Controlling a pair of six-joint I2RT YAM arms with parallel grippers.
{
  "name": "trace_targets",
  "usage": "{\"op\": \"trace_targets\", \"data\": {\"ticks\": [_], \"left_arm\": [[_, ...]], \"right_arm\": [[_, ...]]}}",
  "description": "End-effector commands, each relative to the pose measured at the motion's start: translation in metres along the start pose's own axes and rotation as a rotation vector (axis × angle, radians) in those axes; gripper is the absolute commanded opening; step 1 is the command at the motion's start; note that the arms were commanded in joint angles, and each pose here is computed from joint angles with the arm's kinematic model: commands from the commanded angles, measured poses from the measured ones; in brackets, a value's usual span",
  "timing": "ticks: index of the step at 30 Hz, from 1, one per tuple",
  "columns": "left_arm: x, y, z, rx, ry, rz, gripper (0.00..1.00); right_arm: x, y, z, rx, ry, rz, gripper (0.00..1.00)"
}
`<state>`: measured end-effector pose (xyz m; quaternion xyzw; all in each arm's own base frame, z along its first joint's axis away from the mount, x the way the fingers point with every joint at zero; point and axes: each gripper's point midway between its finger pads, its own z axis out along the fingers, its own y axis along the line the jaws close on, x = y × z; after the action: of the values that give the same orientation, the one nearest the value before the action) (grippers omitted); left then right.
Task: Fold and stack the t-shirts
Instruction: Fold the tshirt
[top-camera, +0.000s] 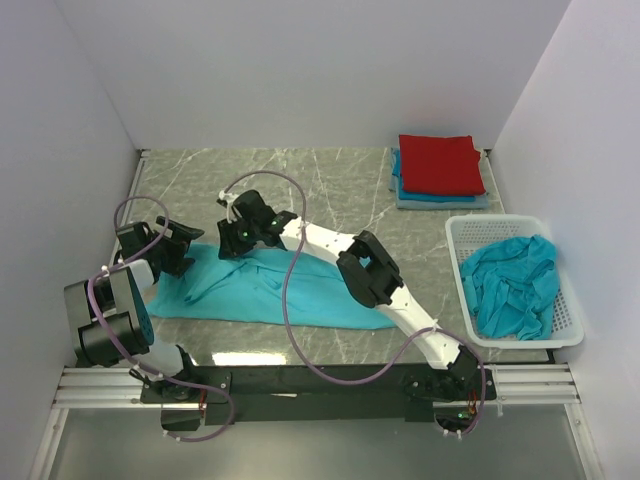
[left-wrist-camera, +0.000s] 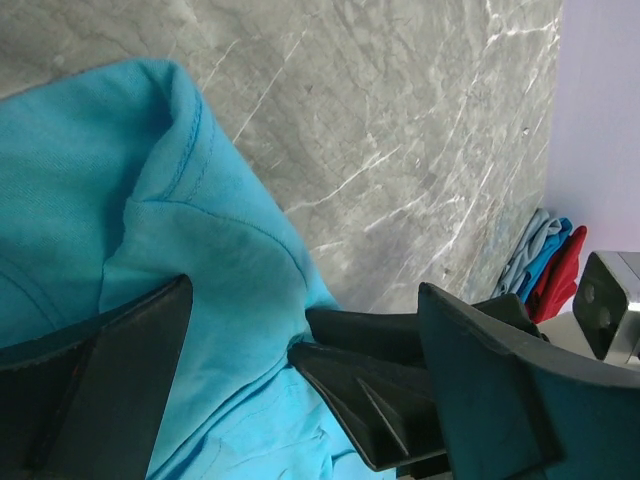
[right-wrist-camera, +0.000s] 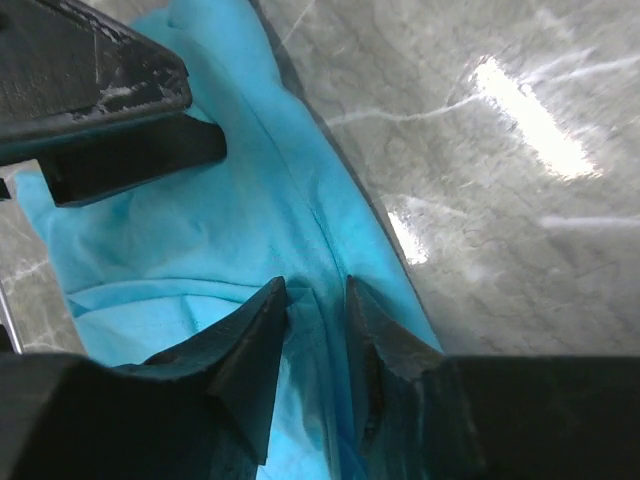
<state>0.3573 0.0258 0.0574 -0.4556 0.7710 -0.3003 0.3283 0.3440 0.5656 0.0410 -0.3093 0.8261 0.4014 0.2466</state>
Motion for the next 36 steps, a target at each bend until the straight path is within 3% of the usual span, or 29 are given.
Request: {"op": "trace_targets", "data": {"ticks": [1,18,29,33,36], "left_arm": [[-0.001,-0.002,0.0,0.024,0.007,0.038,0.99],[-0.003,0.014,0.001,-0.034,-0.009,0.036,0.98],[-0.012,0.022,-0.002,-0.079,-0.046,0.043,0.98],[-0.013,0.023,-0.001,-0.084,-0.045,0.046,0.98],[-0.013,0.024,-0.001,-0.09,-0.045,0.044,0.98]], "right_arm": [[-0.016,0.023,0.002,-0.04,-0.045,-0.02,0.36],[-0.034,0.044,-0.023,-0.011,-0.087,-0.1,0.36],[-0.04,0.042,-0.047,0.131,-0.124,-0.189,0.25],[-0.032,0.043,-0.046,0.14,-0.098,-0.205,0.25],[-0.021,0.045,-0.043,0.141,-0.064,-0.218,0.19]]}}
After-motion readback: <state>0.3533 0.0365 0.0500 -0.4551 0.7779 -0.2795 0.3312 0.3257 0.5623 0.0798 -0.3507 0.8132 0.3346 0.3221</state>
